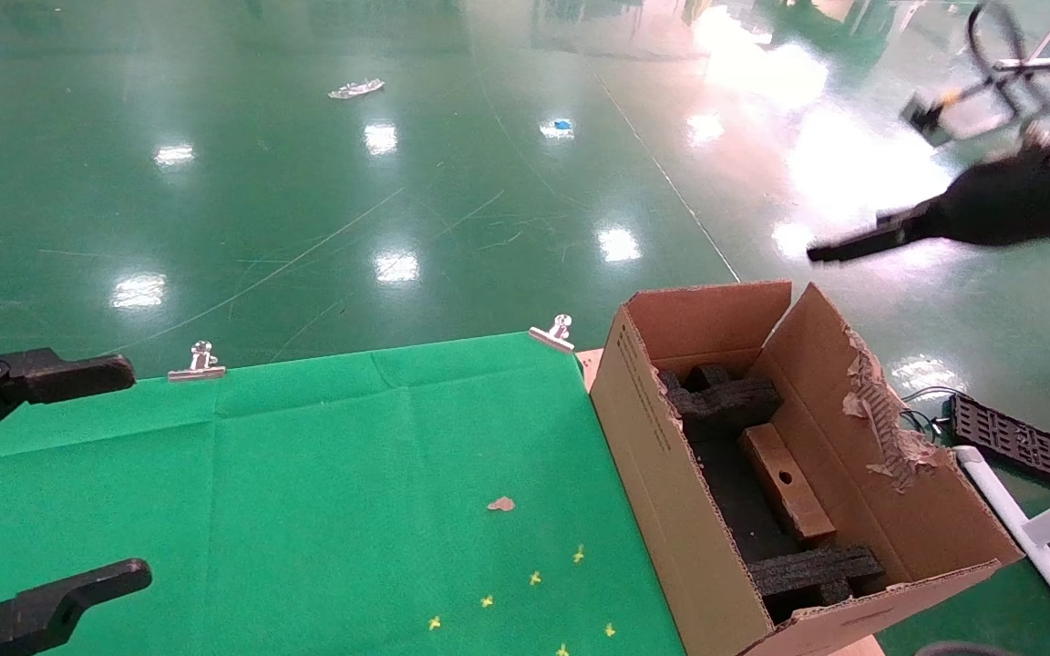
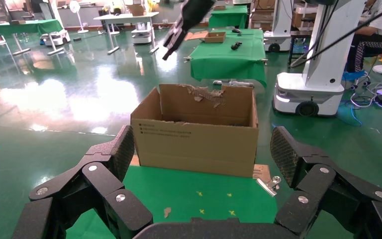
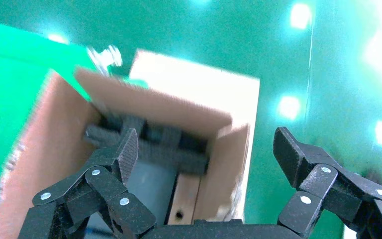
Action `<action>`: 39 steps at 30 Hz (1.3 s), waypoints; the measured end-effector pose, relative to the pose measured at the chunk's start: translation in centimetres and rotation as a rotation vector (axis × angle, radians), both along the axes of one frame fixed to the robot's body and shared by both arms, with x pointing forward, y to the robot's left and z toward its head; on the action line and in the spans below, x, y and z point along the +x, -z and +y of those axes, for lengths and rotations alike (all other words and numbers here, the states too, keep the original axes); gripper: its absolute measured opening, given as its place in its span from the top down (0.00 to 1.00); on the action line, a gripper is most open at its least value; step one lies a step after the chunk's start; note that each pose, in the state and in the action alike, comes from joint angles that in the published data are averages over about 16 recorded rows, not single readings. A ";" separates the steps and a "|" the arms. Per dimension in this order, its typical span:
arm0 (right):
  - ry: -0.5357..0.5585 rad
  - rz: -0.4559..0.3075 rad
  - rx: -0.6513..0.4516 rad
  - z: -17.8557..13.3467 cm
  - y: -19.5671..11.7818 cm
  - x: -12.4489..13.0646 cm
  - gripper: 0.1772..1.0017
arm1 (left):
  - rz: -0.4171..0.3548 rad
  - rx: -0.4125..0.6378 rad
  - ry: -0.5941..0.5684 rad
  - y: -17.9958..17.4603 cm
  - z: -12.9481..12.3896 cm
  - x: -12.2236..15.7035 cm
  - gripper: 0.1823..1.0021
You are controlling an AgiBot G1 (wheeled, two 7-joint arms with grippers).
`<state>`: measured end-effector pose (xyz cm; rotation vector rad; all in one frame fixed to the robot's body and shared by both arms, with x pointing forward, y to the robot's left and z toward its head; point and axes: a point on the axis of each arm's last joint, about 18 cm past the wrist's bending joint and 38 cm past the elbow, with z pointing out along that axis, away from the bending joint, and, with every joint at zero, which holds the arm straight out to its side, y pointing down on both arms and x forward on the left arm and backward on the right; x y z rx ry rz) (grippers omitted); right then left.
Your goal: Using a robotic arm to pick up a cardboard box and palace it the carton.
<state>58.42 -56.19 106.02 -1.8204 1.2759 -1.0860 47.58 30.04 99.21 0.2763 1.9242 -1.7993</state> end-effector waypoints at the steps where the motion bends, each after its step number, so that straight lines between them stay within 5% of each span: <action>1: -0.017 -0.025 -0.008 0.1 -0.6 -0.2 0.03 | 0.000 0.000 0.000 0.0 0.0 0.0 0.00; 11: -0.181 -0.171 -0.061 2.7 -2.5 -0.5 0.00 | 0.000 0.000 0.000 0.0 0.0 0.0 0.00; 25: -0.503 -0.201 -0.005 11.3 0.4 0.9 0.00 | 0.000 0.000 0.000 0.0 0.0 0.0 0.00; 39: -0.817 -0.252 0.067 18.8 3.1 -0.6 0.00 | 0.000 0.000 0.000 0.0 0.0 0.0 0.00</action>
